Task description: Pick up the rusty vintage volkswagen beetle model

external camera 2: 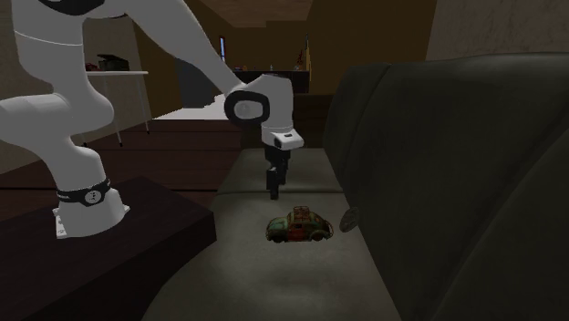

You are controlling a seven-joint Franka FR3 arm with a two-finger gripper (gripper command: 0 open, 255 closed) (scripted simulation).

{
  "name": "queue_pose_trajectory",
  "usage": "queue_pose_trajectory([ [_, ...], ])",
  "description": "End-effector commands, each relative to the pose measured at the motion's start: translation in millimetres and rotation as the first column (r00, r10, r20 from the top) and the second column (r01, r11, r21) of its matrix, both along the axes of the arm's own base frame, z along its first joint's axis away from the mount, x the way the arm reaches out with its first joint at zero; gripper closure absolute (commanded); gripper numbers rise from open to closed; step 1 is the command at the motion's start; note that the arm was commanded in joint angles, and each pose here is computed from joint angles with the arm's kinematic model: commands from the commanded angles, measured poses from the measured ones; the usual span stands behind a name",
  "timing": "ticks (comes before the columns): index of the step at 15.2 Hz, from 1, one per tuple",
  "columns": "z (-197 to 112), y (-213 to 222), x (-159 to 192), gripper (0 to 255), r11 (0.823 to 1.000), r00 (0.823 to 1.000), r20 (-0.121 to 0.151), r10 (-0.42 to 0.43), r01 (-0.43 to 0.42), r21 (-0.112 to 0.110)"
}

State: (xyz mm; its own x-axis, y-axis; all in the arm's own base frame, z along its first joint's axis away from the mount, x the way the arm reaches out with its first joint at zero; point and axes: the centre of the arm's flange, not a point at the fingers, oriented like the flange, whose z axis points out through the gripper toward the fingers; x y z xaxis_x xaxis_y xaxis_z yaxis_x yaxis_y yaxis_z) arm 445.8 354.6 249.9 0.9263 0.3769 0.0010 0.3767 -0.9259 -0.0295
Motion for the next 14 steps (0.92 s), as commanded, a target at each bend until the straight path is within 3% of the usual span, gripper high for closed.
queue_pose_trajectory([
  [1, -24.0, 19.6, 1.9, 0, 1.000, 1.000, 0.005, 0.016, -0.016, -0.006],
  [6, -67.4, 63.3, 14.1, 0, 0.998, 0.999, 0.015, 0.052, -0.051, -0.019],
  [14, -107.4, 63.3, 14.1, 0, 0.998, 0.999, 0.015, 0.052, -0.051, -0.019],
])
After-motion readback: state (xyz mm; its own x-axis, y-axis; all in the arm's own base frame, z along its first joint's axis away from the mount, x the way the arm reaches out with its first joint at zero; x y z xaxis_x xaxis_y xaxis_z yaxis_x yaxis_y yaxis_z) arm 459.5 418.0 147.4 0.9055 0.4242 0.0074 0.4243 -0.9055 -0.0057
